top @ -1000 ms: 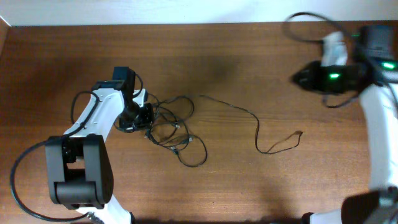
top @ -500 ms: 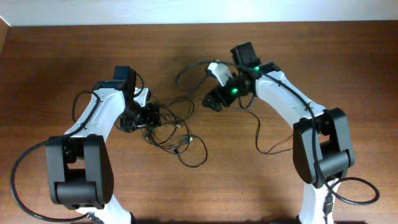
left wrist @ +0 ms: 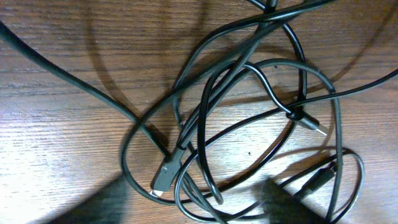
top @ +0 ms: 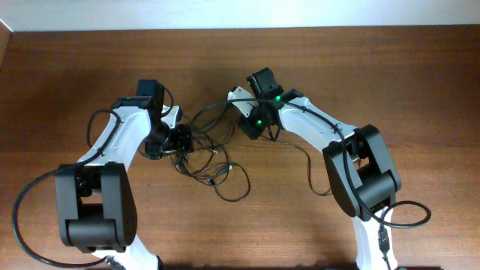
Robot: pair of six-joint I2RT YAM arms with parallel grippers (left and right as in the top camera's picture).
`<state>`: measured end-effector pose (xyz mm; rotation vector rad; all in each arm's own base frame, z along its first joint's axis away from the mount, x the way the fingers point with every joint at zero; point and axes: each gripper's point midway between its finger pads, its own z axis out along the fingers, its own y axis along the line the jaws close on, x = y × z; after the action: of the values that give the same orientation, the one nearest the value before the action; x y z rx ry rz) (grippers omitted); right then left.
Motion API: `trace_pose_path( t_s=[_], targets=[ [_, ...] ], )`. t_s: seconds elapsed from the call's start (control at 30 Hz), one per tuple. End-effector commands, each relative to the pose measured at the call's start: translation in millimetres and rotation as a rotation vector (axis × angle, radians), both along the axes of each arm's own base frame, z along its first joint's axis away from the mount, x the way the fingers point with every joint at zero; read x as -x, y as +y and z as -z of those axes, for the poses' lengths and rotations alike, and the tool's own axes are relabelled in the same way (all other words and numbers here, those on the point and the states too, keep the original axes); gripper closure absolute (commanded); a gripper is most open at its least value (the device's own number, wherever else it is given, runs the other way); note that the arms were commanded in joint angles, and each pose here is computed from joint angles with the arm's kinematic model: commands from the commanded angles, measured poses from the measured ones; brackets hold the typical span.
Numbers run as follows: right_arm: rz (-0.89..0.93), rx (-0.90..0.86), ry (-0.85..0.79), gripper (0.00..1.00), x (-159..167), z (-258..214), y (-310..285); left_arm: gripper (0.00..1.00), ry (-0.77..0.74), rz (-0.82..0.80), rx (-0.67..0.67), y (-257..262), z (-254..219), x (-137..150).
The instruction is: Untangle cables
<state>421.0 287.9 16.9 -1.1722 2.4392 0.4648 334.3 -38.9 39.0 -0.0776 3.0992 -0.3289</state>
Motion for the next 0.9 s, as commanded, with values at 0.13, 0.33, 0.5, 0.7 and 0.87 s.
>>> trace_pose_path(
  t_s=[0.13,0.33,0.5,0.7,0.87],
  targets=[
    [0.299,-0.151,-0.296,0.96,-34,-226,-69,1.00,-0.051,-0.030,0.012,-2,-8,-9],
    [0.504,-0.285,-0.462,0.96,4,-347,-158,1.00,-0.009,-0.214,-0.118,22,5,-2],
    [0.271,-0.425,-0.259,0.96,41,-331,-95,0.70,-0.106,-0.105,0.423,-64,-30,-29],
    [-0.124,-0.530,-0.249,0.96,127,-361,3,0.01,-0.170,-0.050,0.604,-88,-54,-40],
    [0.011,-0.417,-0.314,0.96,120,-360,-33,0.01,-0.166,-0.043,0.641,-92,-58,-39]
  ],
)
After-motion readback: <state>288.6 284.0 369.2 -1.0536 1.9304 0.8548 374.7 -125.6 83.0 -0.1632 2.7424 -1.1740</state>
